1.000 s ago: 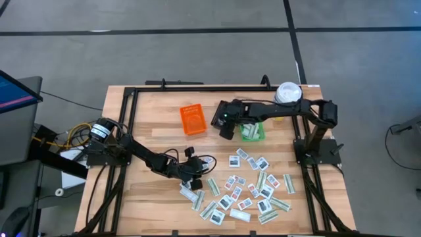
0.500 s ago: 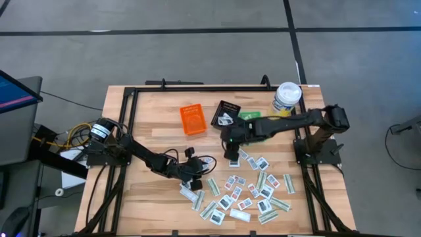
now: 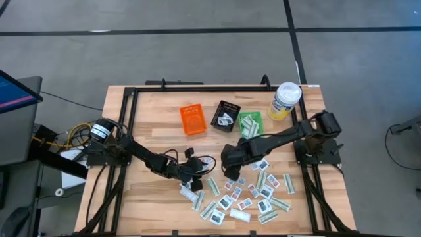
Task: Pick & Place First Aid Supplies
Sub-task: Put the black towelette pack into the black basket
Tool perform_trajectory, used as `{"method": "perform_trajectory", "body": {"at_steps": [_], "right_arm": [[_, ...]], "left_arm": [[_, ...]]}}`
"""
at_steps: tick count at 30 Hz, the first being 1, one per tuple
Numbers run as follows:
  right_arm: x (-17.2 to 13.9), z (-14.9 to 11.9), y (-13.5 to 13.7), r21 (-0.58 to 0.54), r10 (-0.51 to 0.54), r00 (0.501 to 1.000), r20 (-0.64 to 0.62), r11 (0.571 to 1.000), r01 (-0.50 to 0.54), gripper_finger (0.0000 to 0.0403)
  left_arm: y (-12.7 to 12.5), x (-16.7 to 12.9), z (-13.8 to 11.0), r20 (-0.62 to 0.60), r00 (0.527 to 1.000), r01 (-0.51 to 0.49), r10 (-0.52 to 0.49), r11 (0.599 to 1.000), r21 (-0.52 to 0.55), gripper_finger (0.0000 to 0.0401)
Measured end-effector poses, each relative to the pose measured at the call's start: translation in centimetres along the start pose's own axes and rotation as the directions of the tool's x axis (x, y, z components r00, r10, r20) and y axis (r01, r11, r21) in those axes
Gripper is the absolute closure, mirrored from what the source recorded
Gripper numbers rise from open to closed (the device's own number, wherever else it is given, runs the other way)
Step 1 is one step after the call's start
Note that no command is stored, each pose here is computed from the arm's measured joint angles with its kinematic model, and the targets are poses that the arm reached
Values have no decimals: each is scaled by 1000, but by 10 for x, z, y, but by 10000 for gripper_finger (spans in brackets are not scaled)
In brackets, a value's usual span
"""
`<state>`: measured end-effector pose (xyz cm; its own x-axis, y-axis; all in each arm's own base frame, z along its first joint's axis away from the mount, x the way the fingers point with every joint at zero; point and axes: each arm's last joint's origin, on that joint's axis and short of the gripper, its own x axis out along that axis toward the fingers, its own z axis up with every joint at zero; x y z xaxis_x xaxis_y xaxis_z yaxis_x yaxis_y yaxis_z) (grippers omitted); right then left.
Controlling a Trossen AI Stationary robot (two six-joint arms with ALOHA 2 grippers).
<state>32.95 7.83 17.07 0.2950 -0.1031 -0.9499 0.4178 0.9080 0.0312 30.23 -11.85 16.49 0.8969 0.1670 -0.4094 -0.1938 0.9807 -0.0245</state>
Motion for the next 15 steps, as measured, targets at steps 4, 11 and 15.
{"method": "perform_trajectory", "body": {"at_steps": [4, 11, 15], "right_arm": [[8, -4, 0, 50, 20, 999, -49, 999, -17, 277], [15, -11, -5, 98, -19, 998, -66, 995, 26, 279], [15, -10, -5, 98, -42, 998, -35, 994, 45, 285]], "left_arm": [[0, 0, 0, 0, 1000, 0, 0, 1000, -2, 274], [0, 0, 1, 6, 1000, 2, -2, 1000, -5, 274], [0, 0, 1, 7, 1000, 2, -2, 1000, -6, 274]]}}
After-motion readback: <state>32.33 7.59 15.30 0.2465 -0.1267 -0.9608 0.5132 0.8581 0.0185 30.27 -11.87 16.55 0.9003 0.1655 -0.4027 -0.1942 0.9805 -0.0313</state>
